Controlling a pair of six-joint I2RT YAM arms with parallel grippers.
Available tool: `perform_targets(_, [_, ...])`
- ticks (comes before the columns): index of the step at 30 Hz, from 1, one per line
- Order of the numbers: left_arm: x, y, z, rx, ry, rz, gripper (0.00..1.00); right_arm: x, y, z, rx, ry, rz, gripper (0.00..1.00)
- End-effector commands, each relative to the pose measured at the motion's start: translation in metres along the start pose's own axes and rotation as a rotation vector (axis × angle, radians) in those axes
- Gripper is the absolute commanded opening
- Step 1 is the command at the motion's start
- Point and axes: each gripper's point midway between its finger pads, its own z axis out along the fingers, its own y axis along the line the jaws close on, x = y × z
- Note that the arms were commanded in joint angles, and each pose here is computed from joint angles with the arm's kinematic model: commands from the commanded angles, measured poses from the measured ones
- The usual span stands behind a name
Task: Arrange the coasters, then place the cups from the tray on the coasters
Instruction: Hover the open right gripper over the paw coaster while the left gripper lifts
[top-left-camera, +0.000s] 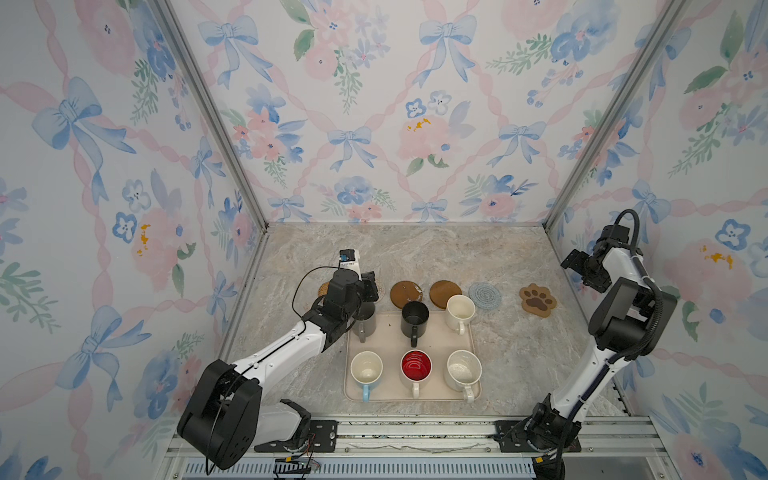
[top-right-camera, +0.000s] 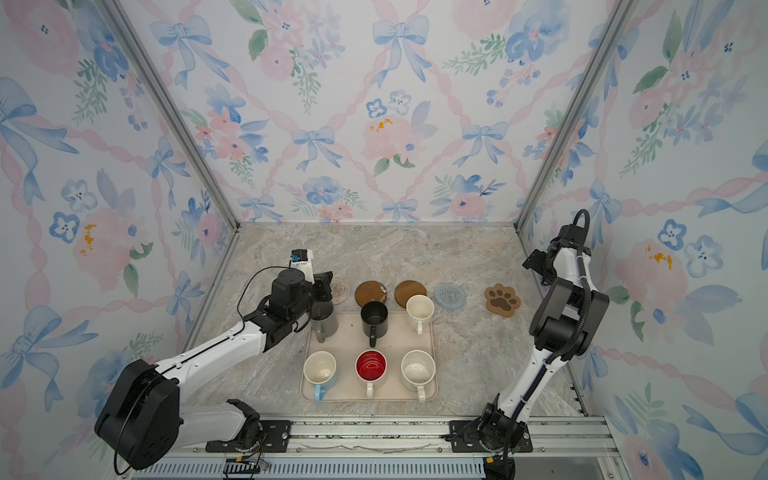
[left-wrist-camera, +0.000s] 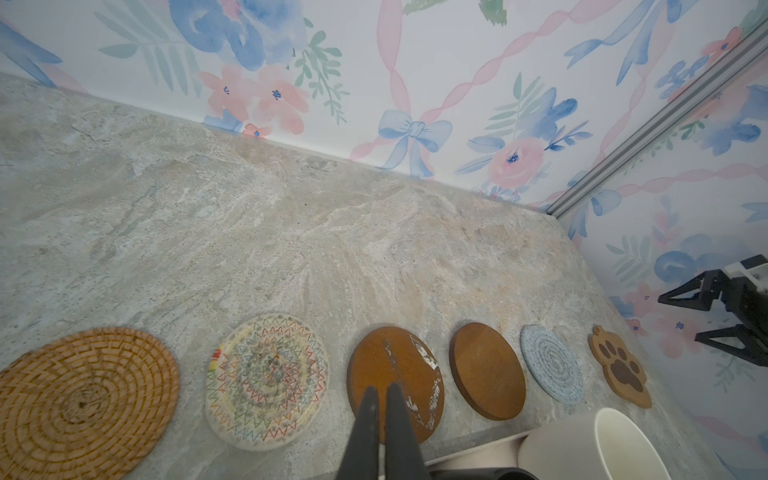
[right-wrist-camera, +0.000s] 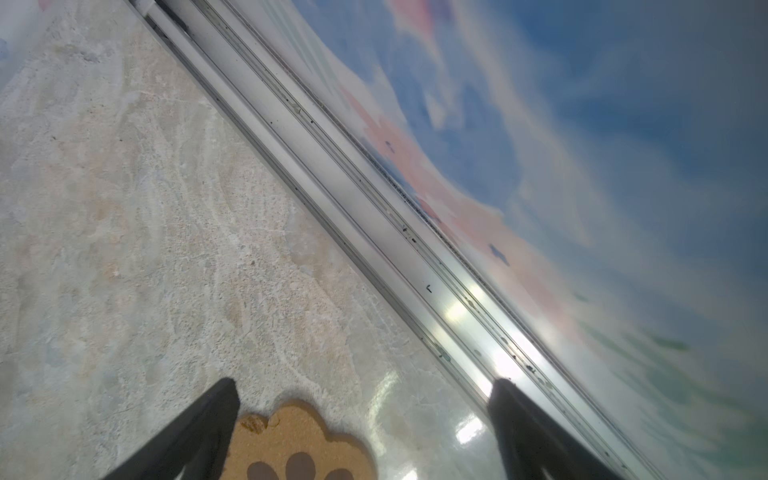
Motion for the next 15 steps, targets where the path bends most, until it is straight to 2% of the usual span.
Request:
perform_targets(1, [-0.016,-0.01,-0.004,0.02,-0.044,0.018,0.0,-0.002,0.007,-0.004,-0.035,0.023,-0.007,0.97])
perform_targets(9, [-0.027,-0.012,-0.015,0.019,-0.086,0.017,0.0,-0.001,0.02,0.001,-0.051,0.064,-0.067,0.97])
perform_targets(10, [-0.014,-0.005,-0.015,0.003,-0.06,0.022,0.0,-0.001,0.023,0.002,-0.048,0.077,-0.081,0.97])
perform_targets(15, [-0.014,-0.007,-0.018,0.009,-0.064,0.023,0.0,-0.004,0.036,0.005,-0.062,0.089,-0.114,0.97])
